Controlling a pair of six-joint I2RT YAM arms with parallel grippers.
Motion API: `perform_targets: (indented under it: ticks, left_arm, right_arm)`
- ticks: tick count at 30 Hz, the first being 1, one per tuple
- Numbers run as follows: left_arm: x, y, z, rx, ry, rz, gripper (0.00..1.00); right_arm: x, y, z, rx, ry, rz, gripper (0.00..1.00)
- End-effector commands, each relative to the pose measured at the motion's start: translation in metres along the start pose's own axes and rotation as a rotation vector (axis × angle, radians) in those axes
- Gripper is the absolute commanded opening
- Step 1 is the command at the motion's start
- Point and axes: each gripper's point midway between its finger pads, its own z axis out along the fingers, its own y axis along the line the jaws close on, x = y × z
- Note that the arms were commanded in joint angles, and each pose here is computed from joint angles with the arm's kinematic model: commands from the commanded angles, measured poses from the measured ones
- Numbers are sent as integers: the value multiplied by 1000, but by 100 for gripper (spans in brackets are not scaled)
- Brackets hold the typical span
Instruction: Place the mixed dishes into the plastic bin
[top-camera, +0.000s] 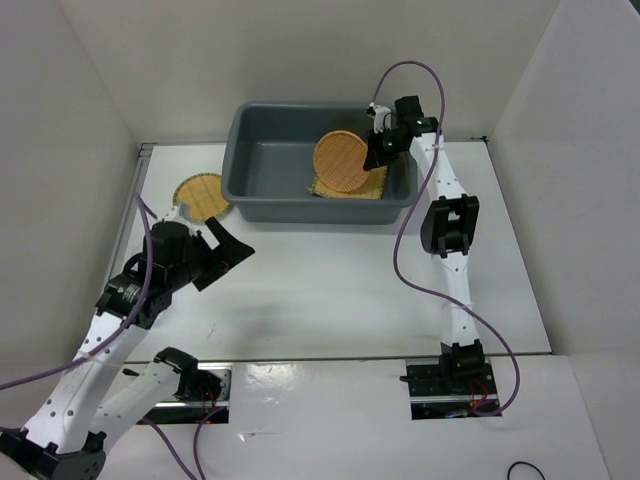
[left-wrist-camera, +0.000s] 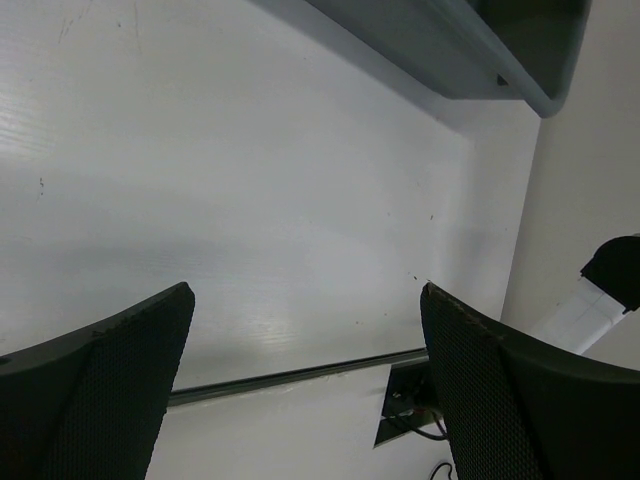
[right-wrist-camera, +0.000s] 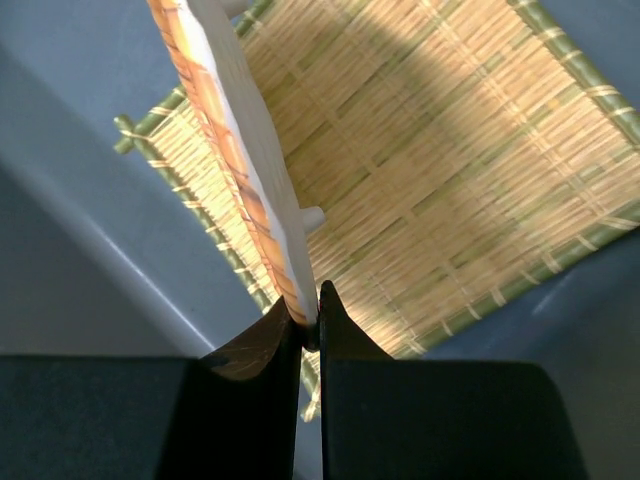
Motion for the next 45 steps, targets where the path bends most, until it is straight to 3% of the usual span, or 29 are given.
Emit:
perform_targets:
  ticks: [1, 3, 7, 15, 18, 21, 24, 25, 26, 27, 29, 30, 32, 33, 35, 39, 45]
  left_arm:
    - [-7, -3, 4, -10, -13, 5, 100]
    - [-9, -4, 5, -13, -11, 24, 100]
    - [-7, -4, 11, -18, 5, 32, 100]
    - [-51, -6, 13, -156, -52, 272, 100]
    - [-88, -13, 19, -249, -85, 399, 100]
    - [-145, -34, 5, -299, -258, 453, 100]
    - [-210, -36, 0, -360, -442, 413, 100]
    - [-230, -22, 3, -382, -463, 397, 100]
    - [-240, -17, 12, -368, -448, 404, 100]
    - [-242, -8, 46, -323, -338, 397, 100]
    - [-261, 43, 65, -356, -235, 260, 100]
    - [-249, 60, 97, -278, -92, 189, 100]
    - [-260, 97, 118, -207, -50, 77, 100]
    - [-255, 94, 127, -108, -9, 59, 100]
    - [-252, 121, 155, -76, 54, 16, 100]
    - [-240, 155, 189, -1, 174, -31, 100]
    - [-252, 179, 217, 10, 170, -3, 100]
  right_arm:
    - [2, -22, 9, 115, 14, -36, 6]
    - [1, -27, 8, 142, 11, -31, 12]
    - [-5, -41, 4, 231, -2, -23, 41]
    - [-18, -48, -13, 311, -30, -25, 51]
    - [-28, -55, -28, 384, -48, -19, 55]
    - [-41, -78, -66, 550, -85, 10, 58]
    - [-62, -65, -113, 543, -153, 7, 61]
    - [-72, -54, -127, 521, -179, -15, 70]
    - [-78, -39, -150, 486, -203, -29, 72]
    - [-83, -30, -163, 479, -224, -37, 73]
    - [-82, -9, -188, 464, -234, -54, 80]
    - [-80, 0, -194, 441, -233, -70, 80]
    - [-67, 17, -208, 433, -204, -97, 81]
    - [-64, 29, -209, 405, -198, -121, 81]
    - [-51, 43, -216, 389, -172, -162, 81]
    - [-22, 23, -239, 585, -149, -123, 85]
    - [29, 14, -263, 707, -54, -153, 88]
